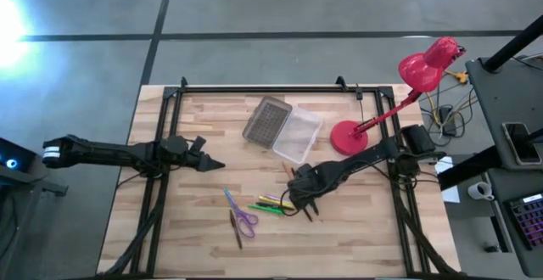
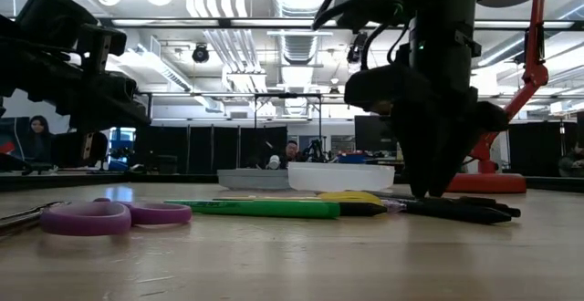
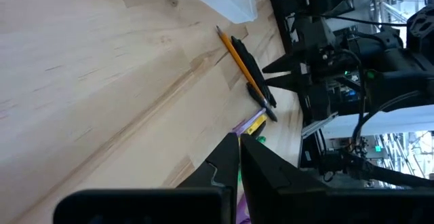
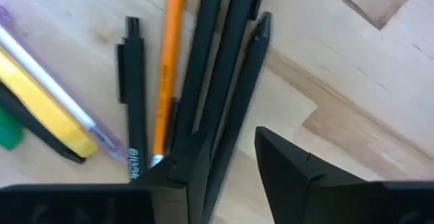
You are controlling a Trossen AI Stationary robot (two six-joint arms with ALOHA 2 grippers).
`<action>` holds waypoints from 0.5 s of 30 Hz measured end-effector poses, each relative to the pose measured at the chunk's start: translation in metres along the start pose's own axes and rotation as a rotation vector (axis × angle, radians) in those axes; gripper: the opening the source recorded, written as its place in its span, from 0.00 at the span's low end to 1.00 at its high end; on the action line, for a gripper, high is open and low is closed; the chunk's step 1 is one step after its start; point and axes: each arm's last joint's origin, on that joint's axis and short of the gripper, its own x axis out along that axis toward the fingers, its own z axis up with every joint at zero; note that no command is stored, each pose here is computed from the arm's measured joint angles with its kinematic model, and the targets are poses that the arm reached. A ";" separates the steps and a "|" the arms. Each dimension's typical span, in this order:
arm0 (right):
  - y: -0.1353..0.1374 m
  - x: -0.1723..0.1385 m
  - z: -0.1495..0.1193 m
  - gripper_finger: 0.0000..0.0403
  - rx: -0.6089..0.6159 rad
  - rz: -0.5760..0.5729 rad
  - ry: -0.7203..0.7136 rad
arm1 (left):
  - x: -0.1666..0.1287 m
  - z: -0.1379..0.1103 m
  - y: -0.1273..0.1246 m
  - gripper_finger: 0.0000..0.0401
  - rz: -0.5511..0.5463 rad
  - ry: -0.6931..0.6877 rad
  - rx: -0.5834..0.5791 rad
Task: Pick & place school supplies into a supply box
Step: Put the black pen into the black supply box
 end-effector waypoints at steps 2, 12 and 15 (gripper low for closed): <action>0.000 0.002 0.001 0.26 0.002 -0.004 0.001 | 0.000 0.000 0.000 0.00 0.000 0.000 0.000; -0.004 -0.001 0.003 0.22 0.015 -0.029 -0.016 | 0.000 0.000 0.001 0.00 0.006 0.003 0.001; -0.005 0.000 0.003 0.22 0.012 -0.031 -0.012 | 0.000 0.000 0.001 0.00 0.006 0.003 0.001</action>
